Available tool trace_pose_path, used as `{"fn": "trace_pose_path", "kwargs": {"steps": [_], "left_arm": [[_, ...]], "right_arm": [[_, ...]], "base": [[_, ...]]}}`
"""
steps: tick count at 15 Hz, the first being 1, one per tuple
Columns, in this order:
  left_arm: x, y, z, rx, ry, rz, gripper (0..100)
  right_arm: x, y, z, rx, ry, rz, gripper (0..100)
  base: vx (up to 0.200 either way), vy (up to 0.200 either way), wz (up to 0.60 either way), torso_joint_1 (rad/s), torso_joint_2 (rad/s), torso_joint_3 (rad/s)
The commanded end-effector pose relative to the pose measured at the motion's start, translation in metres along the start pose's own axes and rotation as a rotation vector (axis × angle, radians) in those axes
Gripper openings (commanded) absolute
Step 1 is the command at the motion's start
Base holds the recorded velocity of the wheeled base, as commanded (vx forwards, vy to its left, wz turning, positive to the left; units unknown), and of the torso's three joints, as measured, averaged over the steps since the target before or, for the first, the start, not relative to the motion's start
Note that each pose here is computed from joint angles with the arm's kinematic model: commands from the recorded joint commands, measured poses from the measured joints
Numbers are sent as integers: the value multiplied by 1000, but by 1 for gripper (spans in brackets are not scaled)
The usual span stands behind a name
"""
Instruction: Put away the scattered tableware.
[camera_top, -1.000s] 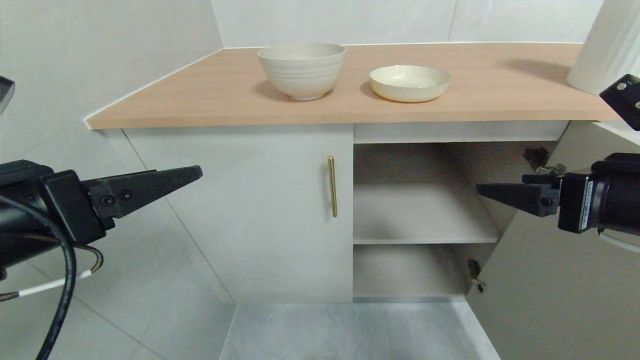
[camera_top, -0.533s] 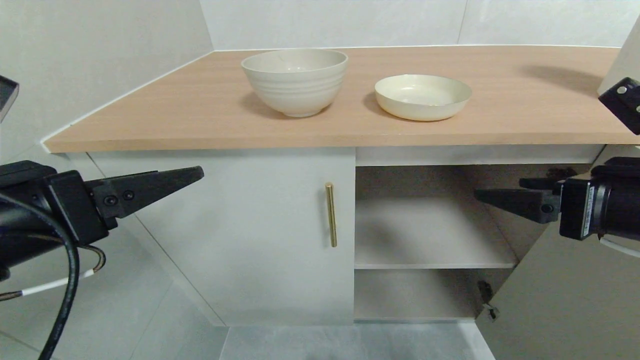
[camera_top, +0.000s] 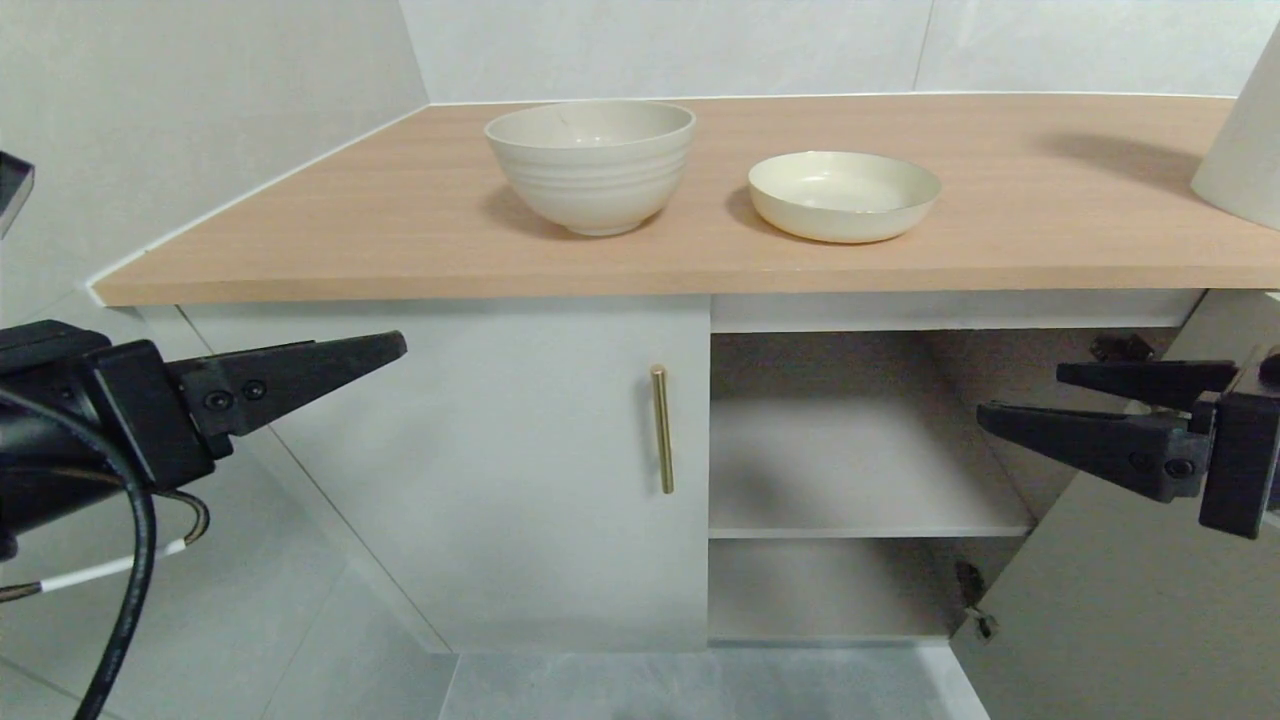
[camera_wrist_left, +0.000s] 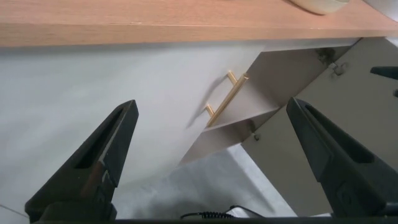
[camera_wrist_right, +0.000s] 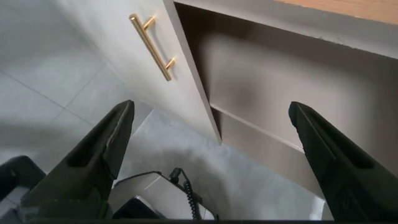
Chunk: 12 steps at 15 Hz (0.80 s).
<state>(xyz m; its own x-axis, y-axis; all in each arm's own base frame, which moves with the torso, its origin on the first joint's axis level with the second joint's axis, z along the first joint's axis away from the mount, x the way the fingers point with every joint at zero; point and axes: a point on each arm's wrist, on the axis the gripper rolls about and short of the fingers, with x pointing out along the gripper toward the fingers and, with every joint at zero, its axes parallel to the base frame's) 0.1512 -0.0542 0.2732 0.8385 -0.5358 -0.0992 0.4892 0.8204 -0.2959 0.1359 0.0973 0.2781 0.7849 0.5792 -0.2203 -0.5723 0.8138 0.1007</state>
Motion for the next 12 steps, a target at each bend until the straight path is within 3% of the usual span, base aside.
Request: {"fn": "trace_pose_path", "kwargs": {"steps": [1,3,7,12], "left_arm": [[1,1,-1,-2,4,1,100],[1,1,-1,-2,4,1,100],[2,1,-1,-2,6,0,100],[5,2,-2,-5,15,1,100]], "right_arm": [[-3,0,0,-2,-7,3,100],[-3,0,-1,-4,-6,3,100],[-1,0,-2,-5,4,2,100],[5,0,-4,-4,23,-3,100]], "base": [[0,0,0,0,0,0],[0,0,0,25,-50,-13],[0,0,0,140,-198,-223],[0,0,0,120,-569,-258]]}}
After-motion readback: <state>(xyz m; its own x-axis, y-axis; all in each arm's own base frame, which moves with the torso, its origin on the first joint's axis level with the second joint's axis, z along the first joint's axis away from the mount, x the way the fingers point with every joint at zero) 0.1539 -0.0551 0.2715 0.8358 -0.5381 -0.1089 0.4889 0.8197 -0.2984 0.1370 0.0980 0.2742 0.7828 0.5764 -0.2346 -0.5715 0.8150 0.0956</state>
